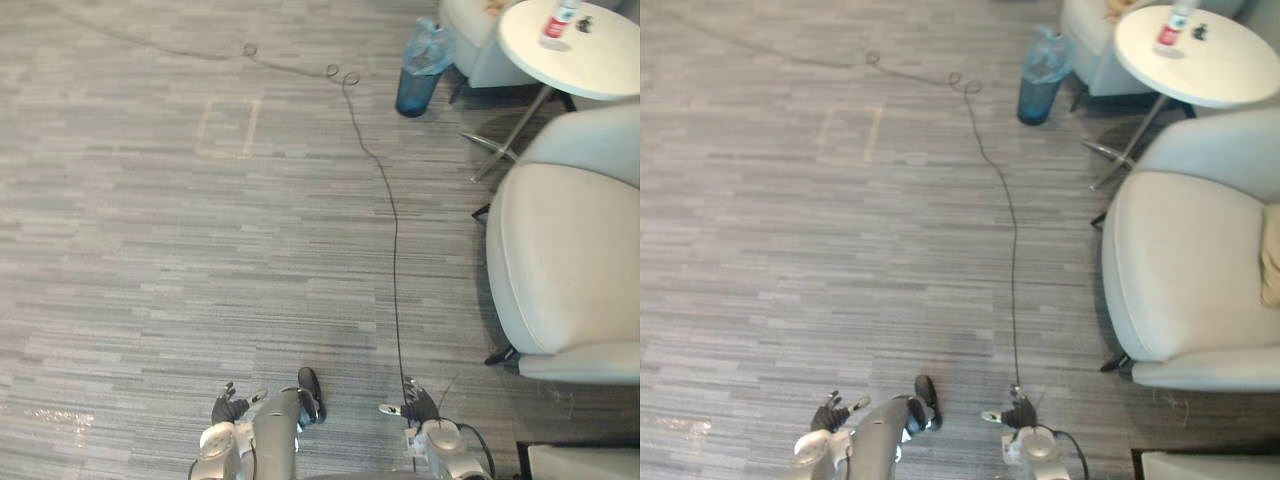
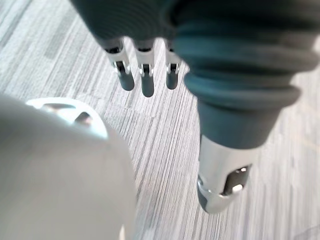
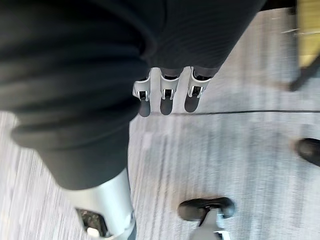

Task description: Organize the slippers on the shoe rack

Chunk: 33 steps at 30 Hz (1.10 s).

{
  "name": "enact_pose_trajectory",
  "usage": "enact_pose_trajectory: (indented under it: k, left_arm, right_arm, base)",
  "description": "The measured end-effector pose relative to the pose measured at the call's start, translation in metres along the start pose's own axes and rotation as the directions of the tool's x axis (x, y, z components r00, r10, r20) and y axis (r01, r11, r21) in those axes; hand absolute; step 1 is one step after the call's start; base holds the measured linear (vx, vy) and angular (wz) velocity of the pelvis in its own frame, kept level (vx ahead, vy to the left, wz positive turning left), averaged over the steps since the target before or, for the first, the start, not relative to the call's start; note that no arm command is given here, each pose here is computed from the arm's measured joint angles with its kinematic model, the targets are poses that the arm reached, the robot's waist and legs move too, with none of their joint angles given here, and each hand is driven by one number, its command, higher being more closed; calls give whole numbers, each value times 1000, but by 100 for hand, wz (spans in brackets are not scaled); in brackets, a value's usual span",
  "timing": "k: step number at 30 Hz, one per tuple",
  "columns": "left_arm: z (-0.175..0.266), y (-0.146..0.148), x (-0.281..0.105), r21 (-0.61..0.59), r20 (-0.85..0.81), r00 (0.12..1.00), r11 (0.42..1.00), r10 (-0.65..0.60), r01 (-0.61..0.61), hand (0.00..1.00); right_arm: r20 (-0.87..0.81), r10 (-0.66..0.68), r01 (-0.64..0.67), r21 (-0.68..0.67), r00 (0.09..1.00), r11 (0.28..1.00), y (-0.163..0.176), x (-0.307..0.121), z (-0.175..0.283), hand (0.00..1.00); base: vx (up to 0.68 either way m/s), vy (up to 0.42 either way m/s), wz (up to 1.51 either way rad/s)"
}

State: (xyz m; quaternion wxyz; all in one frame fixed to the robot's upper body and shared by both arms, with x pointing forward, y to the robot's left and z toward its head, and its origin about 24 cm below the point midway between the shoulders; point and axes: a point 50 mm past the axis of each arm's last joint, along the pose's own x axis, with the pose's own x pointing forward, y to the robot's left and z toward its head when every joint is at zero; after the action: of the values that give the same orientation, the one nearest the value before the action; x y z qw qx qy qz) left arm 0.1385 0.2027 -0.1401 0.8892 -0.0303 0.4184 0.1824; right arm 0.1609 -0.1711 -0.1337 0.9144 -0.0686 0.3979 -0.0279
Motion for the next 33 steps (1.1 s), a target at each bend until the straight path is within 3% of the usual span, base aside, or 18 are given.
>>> enact_pose_trajectory:
  k: [6,13,16,21,33]
  left_arm:
    - [-25,5,-5,36,-110,994,999,10,-6,0]
    - [-24,0,-5,69,-102,995,998,-5,12,0]
    - [-19,-15,-6,-5,-83,996,1000,-23,23,0]
    - [-11,-8,-7,-54,-34,999,998,10,-11,0]
    - [-9,13,-3,28,-23,999,999,31,-30,0]
  right_arm:
    - [-9,7,-7,20,1000,1000,0,-3,-7,0]
    - [3,-11,11,48,1000,999,-3,-5,-8,0]
    - [15,-29,28,64,999,998,-7,-6,-5,0]
    - [24,9,-11,73,1000,997,10,-8,-3,0]
    - [-85,10,-2,91,996,996,16,-9,-23,0]
  base:
    - [593,91,90]
    - [543,-146,112]
    - [667,-235,101]
    - [711,-121,-10]
    - [569,205,-23]
